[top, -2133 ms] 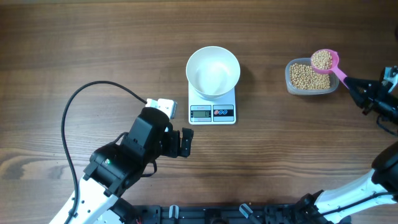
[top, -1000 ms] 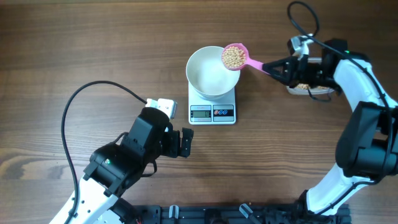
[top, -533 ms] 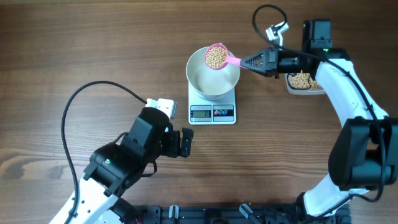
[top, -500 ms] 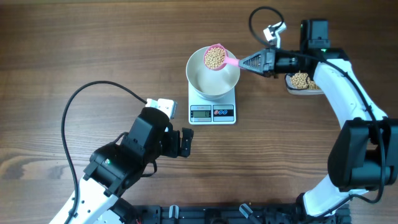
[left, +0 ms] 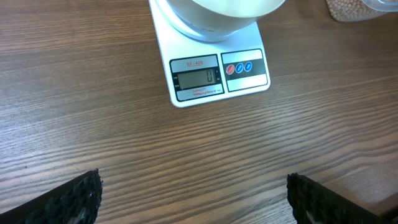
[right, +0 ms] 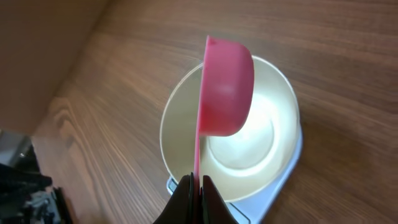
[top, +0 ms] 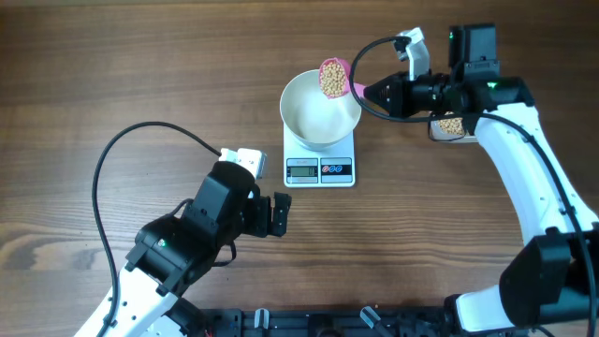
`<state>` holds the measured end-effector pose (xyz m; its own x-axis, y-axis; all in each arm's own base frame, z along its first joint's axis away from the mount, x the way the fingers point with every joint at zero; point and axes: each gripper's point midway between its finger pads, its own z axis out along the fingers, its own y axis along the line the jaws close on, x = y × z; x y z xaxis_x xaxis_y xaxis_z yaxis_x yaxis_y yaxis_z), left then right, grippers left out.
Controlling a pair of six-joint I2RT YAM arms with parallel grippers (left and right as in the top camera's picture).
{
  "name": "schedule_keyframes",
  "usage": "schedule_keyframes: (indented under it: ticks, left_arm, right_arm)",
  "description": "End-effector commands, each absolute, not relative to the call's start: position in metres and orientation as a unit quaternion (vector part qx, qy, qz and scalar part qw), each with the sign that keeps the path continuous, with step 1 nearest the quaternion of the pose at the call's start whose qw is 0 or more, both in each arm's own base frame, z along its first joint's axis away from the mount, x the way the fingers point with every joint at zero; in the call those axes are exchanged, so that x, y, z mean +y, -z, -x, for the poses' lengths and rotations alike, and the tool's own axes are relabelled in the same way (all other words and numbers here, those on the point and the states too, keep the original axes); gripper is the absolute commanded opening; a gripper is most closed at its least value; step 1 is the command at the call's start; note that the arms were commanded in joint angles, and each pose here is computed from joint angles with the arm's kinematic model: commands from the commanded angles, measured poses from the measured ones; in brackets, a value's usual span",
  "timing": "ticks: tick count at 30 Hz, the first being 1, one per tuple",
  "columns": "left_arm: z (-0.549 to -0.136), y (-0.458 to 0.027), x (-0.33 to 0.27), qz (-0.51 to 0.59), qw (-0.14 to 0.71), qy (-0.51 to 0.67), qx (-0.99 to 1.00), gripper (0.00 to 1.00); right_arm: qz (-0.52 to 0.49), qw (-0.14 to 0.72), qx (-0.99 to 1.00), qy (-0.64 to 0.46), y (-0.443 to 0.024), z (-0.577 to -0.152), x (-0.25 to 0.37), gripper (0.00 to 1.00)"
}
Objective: Scoop item into bowl and weigh 150g on scale
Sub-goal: 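Carry the filled scoop with the right gripper over the white bowl, then tilt the scoop with the right gripper to pour soybeans into the bowl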
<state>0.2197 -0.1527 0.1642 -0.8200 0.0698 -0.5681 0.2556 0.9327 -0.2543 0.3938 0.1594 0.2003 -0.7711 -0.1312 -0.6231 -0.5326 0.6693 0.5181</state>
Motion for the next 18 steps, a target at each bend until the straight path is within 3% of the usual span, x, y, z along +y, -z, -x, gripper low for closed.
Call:
schedule_keyframes:
  ticks: [1, 18]
  left_arm:
    - [-0.223, -0.169, -0.153, -0.091, 0.297, 0.157, 0.937, 1.0]
    - [-0.223, -0.169, -0.153, -0.091, 0.297, 0.157, 0.937, 1.0]
  right_arm:
    - [0.237, 0.298, 0.861, -0.336, -0.207, -0.391, 0.163, 0.04]
    - [0.321, 0.292, 0.893, -0.12, -0.171, -0.389, 0.179, 0.04]
